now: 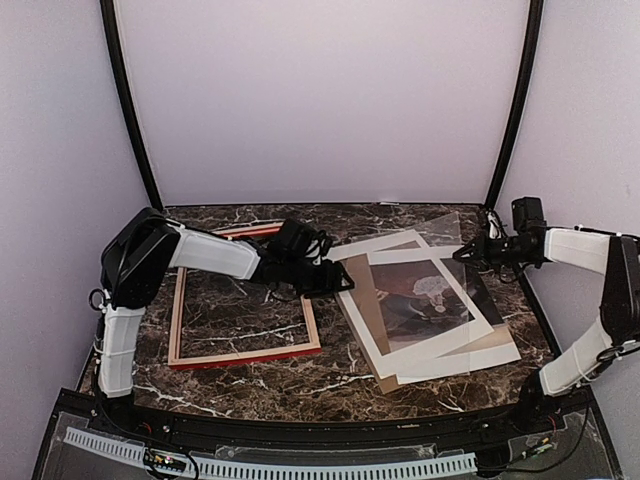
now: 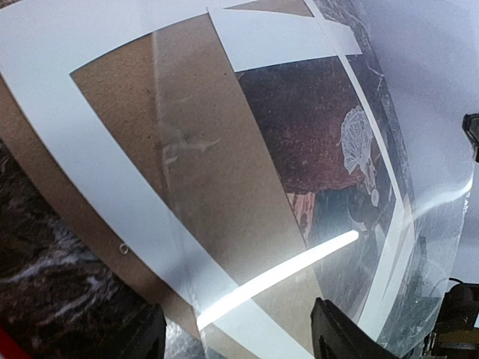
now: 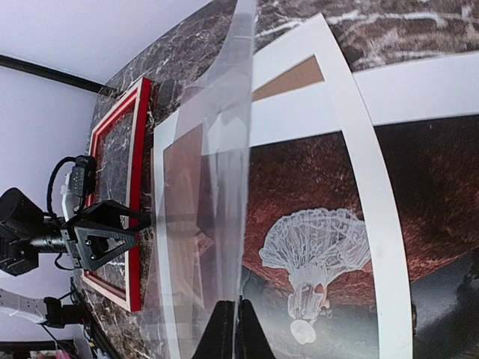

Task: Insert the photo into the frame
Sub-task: Pick up the glass panel from the photo, then move the frame body to the center of the board, then place the glass panel at the frame body.

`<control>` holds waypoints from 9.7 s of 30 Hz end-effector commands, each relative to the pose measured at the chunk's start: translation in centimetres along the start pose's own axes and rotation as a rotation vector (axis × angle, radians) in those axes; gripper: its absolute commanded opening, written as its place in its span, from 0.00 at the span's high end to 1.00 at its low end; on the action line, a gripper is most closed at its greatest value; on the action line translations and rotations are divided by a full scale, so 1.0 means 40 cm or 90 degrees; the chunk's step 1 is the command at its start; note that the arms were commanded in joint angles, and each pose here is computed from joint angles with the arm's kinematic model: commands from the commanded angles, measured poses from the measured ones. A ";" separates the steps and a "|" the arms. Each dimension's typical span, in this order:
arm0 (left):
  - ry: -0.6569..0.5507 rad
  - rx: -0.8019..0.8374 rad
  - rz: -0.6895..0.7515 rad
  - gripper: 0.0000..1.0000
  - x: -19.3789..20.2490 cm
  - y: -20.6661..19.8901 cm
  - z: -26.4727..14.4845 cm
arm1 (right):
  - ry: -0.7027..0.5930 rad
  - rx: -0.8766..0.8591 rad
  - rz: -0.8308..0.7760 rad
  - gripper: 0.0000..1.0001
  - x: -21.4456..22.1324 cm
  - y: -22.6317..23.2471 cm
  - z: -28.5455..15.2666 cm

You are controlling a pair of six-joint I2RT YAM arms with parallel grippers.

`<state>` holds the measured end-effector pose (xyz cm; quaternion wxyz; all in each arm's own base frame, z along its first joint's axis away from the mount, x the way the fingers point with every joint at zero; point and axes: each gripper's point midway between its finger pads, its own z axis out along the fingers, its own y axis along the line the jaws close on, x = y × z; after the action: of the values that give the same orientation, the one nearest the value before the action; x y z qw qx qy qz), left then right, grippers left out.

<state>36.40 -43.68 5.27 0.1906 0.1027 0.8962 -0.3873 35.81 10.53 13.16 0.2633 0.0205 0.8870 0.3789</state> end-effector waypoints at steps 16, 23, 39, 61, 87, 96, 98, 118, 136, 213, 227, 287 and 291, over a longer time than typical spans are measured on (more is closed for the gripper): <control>-0.103 -0.428 -0.069 0.12 -0.113 0.434 -0.664 | -0.108 -0.206 -0.028 1.00 -0.198 0.320 -0.180; -0.056 -0.592 -0.146 0.13 -0.063 0.650 -0.777 | -0.105 -0.268 -0.047 1.00 -0.222 0.417 -0.224; 0.047 -0.621 -0.162 0.48 -0.037 0.810 -0.740 | -0.095 -0.348 -0.069 1.00 -0.229 0.530 -0.262; 0.102 -0.471 -0.012 0.70 0.026 0.601 -0.484 | -0.088 -0.419 -0.066 1.00 -0.264 0.697 -0.246; -0.279 -0.637 -0.092 0.14 -0.170 0.571 -0.984 | 0.074 -0.488 -0.005 1.00 -0.116 0.905 0.103; -0.328 -0.693 -0.118 0.06 -0.159 0.585 -1.082 | 0.128 -0.438 0.056 1.00 -0.054 0.823 0.312; -0.321 -0.680 -0.113 0.06 -0.158 0.585 -1.068 | 0.154 -0.396 0.067 1.00 -0.031 0.748 0.383; -0.241 -0.514 -0.076 0.01 -0.119 0.534 -0.833 | 0.214 -0.211 0.033 1.00 0.031 0.425 0.589; -0.199 -0.501 -0.073 0.01 -0.090 0.532 -0.748 | 0.166 -0.213 0.048 1.00 -0.002 0.419 0.599; -0.193 -0.487 -0.081 0.02 -0.072 0.534 -0.725 | 0.168 -0.316 -0.060 0.79 0.034 0.514 0.494; -0.173 -0.434 -0.105 0.02 -0.034 0.537 -0.672 | 0.181 -0.306 -0.061 0.66 0.112 0.490 0.501; -0.371 -0.559 -0.164 0.01 -0.098 0.549 -1.058 | 0.136 -0.482 -0.037 1.00 -0.008 0.956 0.297; -0.406 -0.624 -0.166 0.01 -0.090 0.552 -1.134 | 0.148 -0.490 -0.003 1.00 0.007 0.947 0.339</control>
<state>36.75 1.66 18.80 0.4139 -0.2096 0.8854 -0.0282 35.60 45.27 31.45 0.1670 -0.1385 0.7196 0.6596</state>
